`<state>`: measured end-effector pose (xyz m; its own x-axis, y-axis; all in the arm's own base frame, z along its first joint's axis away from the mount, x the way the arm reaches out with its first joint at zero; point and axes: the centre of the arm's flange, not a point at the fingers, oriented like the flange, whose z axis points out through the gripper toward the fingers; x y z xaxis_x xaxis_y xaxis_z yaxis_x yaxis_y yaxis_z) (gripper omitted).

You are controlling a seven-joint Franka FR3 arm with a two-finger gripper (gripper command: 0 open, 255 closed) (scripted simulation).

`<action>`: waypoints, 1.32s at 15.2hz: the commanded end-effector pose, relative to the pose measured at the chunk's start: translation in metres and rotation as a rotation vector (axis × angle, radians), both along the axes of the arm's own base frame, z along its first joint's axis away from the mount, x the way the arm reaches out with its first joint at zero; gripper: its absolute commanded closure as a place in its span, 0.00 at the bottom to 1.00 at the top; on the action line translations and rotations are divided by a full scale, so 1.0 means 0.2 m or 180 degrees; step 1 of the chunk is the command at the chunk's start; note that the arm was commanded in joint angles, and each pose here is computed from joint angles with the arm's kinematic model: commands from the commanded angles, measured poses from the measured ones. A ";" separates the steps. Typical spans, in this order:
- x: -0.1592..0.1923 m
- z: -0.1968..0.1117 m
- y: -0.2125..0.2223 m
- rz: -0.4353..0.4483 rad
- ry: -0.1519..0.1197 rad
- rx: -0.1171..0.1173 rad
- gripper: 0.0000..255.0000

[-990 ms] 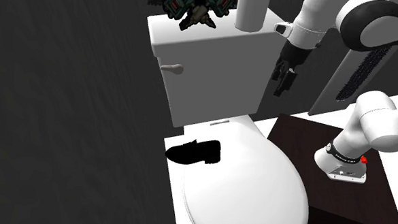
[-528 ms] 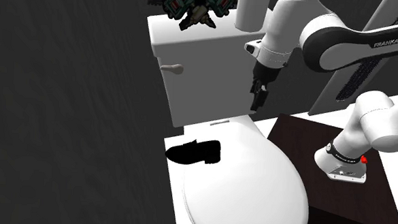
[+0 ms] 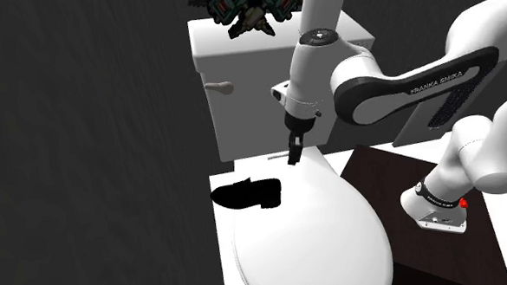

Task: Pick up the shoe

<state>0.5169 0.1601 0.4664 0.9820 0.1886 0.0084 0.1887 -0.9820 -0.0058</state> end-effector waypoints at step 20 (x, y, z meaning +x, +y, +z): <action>0.50 -0.73 0.49 0.0199 0.0277 -0.0212 0.00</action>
